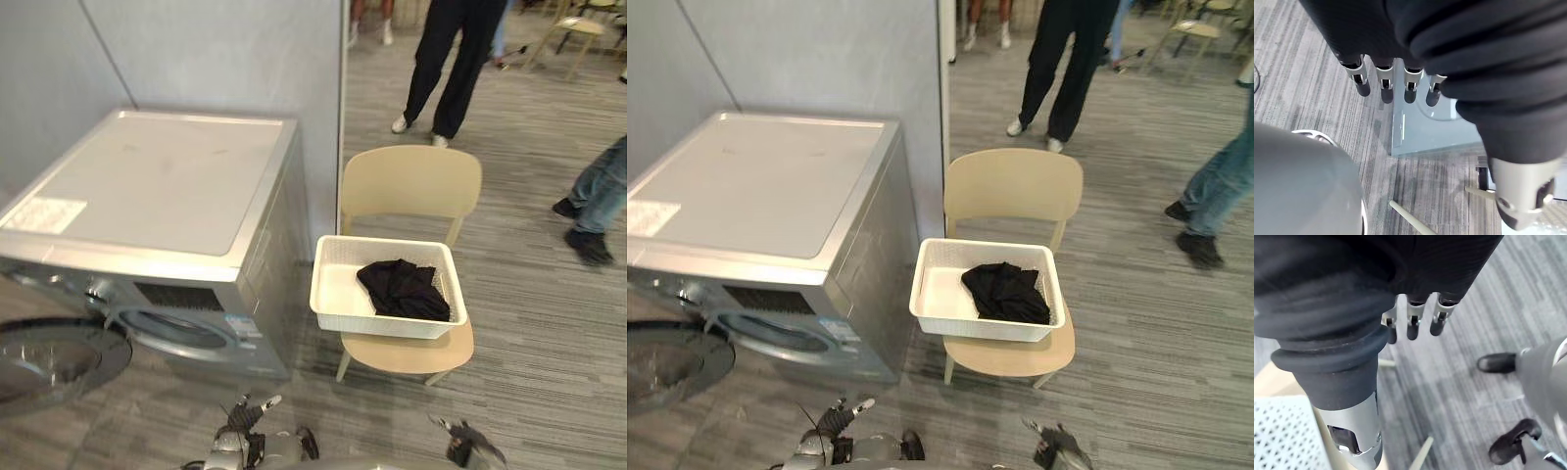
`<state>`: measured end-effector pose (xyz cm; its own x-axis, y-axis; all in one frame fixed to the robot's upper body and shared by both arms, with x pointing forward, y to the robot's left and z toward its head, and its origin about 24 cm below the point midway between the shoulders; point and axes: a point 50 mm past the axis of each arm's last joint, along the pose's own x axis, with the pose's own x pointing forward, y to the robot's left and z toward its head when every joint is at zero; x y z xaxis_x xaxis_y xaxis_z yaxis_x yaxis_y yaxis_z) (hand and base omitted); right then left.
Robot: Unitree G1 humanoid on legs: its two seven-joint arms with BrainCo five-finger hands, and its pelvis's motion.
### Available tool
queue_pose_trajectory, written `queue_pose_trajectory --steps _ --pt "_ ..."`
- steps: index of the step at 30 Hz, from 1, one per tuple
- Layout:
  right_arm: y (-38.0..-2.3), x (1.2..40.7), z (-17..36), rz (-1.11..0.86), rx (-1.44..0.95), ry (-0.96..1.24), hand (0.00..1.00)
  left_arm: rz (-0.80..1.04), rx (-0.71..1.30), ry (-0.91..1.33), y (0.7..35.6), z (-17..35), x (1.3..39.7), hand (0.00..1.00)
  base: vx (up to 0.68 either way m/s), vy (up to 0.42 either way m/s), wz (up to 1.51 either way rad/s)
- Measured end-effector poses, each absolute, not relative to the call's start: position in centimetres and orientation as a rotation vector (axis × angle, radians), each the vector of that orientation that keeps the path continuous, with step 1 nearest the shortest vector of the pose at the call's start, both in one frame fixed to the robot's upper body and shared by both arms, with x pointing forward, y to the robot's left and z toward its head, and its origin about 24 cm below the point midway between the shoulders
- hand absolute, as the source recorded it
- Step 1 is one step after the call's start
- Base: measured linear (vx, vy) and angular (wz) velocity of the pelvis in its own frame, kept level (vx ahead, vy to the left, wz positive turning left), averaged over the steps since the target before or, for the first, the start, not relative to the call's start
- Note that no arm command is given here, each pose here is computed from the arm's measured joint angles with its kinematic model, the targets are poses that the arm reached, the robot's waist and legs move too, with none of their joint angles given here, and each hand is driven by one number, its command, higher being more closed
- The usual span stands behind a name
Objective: Pick up the laundry basket with both hands and put the clothes into the washing machine.
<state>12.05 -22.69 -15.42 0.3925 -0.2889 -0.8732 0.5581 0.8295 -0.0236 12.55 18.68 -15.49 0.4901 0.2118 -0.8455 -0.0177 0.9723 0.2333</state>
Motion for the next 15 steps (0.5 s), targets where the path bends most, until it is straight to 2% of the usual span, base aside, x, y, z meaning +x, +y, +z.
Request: queue_pose_trajectory --steps 4,7,10,12,15 --pt "-21.5 13.2 -15.1 -0.473 0.277 0.997 0.0 0.026 0.303 1.053 17.6 -15.5 13.1 0.0 0.07 0.018 0.76" --pt "-20.6 15.5 -13.8 -0.404 0.257 0.897 0.0 -0.018 0.374 1.035 18.0 -15.3 13.6 0.0 0.12 -0.045 0.59" --pt "-22.5 17.0 -11.9 -0.488 0.282 0.751 0.0 -0.032 0.383 1.029 17.5 -15.3 13.7 0.0 0.15 -0.139 0.79" --pt "-24.3 16.1 -11.0 -0.603 0.299 0.691 0.0 -0.026 0.378 0.986 17.2 -14.8 14.4 0.0 0.14 -0.238 0.9" --pt "-25.8 16.2 -9.1 -0.716 0.337 0.557 0.0 0.0 0.421 0.989 18.4 -14.8 13.9 0.0 0.07 -0.39 0.49"
